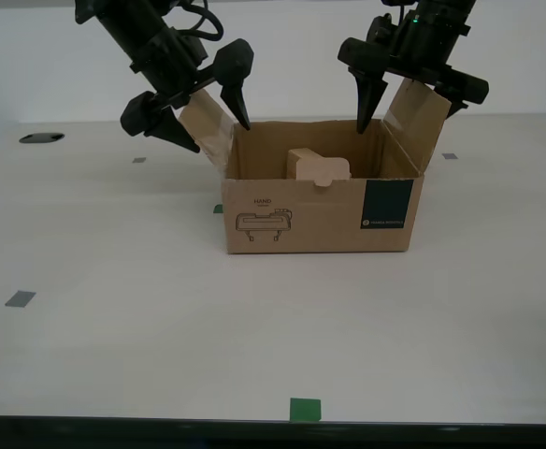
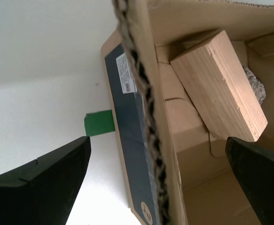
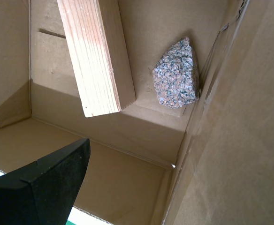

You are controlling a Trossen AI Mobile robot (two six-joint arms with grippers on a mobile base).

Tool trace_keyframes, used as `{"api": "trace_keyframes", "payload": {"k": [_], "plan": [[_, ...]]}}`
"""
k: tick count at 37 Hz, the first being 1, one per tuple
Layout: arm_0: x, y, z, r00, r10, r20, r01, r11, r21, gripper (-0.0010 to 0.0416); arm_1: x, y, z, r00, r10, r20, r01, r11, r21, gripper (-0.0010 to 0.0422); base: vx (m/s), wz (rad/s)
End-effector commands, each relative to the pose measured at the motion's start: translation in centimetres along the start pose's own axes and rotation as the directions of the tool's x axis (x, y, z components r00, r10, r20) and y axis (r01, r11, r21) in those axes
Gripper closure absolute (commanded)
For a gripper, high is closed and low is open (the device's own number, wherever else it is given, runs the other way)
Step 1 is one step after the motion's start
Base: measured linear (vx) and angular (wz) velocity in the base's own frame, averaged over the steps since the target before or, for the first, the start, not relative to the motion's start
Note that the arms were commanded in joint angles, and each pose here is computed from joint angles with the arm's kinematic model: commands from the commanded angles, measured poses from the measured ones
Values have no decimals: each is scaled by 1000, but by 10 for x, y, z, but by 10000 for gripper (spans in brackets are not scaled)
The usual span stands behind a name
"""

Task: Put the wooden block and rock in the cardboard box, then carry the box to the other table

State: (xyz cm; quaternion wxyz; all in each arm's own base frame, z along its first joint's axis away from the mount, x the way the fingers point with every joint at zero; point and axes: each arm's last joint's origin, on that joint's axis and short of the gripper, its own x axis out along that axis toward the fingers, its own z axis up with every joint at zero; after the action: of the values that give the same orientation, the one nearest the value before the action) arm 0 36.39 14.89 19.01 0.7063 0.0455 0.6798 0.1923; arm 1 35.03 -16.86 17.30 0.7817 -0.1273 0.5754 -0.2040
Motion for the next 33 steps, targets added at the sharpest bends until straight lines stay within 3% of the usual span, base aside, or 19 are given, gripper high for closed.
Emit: {"api": "trace_keyframes", "payload": {"k": [1, 25, 33], "plan": [[0, 0, 0, 1000, 4, 1, -4, 1000, -2, 18, 0, 0, 0, 1000, -7, 3, 7, 1000, 1, 19, 0, 0], [0, 1, 0, 1000, 5, 3, -5, 1000, -3, 20, 0, -1, 1, 1000, -5, 6, 5, 1000, -8, 19, 0, 0], [0, 1, 0, 1000, 5, 4, -5, 1000, -3, 62, 0, -1, 0, 1000, -4, 2, 4, 1000, -29, 26, 0, 0]]}}
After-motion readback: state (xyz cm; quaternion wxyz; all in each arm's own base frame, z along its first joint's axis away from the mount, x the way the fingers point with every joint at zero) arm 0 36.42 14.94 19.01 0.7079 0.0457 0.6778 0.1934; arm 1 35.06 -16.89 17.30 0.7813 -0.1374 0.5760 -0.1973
